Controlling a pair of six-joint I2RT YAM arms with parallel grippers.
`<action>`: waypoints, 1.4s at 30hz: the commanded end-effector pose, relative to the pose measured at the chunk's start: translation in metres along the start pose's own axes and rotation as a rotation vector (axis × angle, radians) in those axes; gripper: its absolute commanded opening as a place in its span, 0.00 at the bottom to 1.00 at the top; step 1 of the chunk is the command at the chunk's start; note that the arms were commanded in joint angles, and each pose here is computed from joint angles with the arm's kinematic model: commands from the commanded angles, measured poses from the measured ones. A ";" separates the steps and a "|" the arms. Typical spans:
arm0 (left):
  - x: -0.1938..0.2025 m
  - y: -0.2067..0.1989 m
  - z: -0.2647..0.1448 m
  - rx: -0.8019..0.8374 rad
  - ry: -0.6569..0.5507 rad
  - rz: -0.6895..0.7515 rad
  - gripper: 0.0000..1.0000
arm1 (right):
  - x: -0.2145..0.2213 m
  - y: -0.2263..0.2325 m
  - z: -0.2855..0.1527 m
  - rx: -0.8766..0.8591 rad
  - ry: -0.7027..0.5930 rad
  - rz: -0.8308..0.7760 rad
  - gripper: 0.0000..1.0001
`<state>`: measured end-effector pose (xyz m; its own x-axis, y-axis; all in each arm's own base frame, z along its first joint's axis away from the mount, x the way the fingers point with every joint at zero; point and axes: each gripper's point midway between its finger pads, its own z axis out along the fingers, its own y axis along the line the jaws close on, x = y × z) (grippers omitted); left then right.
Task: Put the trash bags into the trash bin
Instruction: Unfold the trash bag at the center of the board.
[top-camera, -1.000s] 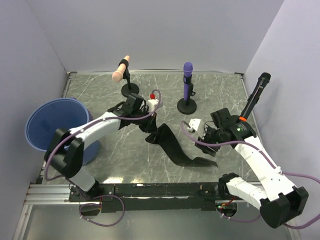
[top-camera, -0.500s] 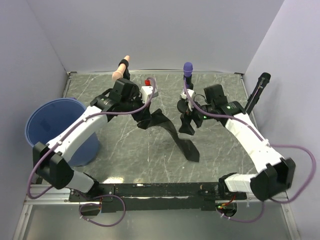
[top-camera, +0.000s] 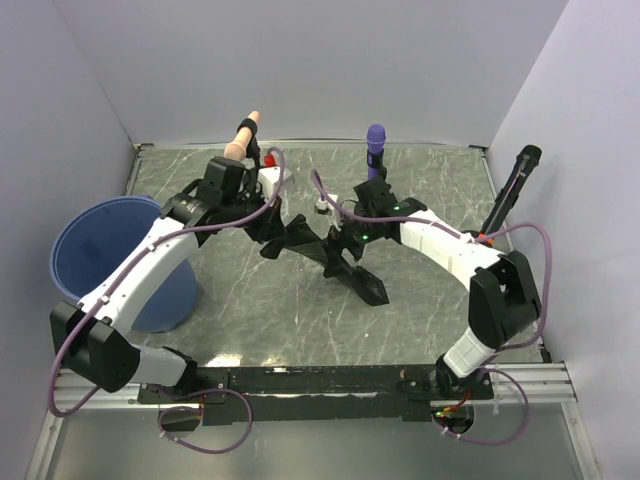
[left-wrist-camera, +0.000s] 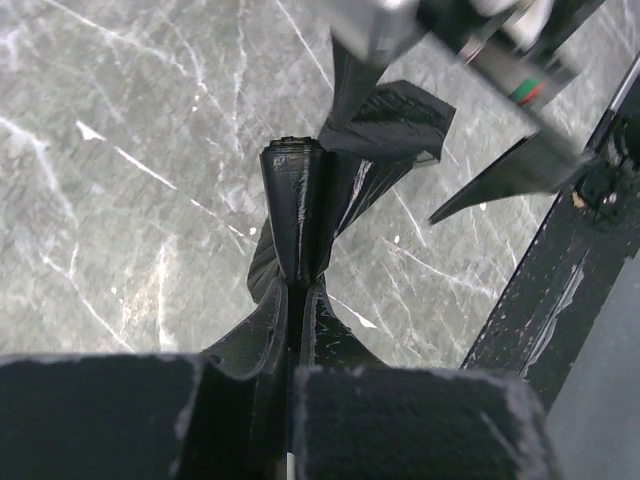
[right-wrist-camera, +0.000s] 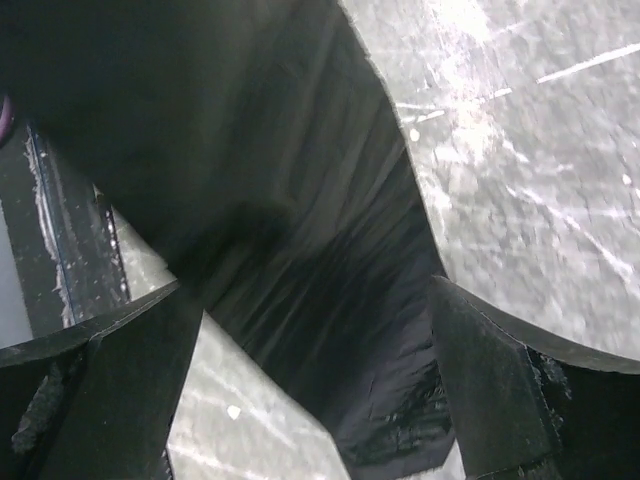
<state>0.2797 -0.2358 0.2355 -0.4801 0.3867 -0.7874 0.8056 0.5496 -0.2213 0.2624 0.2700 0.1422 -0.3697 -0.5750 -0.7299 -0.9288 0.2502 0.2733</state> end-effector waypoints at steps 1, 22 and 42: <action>-0.031 -0.010 -0.033 -0.004 -0.106 -0.023 0.01 | -0.020 -0.007 0.016 -0.027 -0.057 -0.085 0.99; 0.117 0.069 0.072 -0.205 0.130 -0.579 0.13 | 0.055 0.056 -0.014 -0.376 0.341 0.154 0.00; 0.163 0.068 0.092 -0.183 0.220 -0.626 0.52 | 0.027 0.081 -0.084 -0.307 0.392 0.022 0.00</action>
<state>0.2904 -0.2032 0.0440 -0.9142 0.0877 -0.3957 0.2852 0.8330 -0.4742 0.2195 0.2403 0.1555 -0.3084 -0.8022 -0.5112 -0.8933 0.0596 0.4454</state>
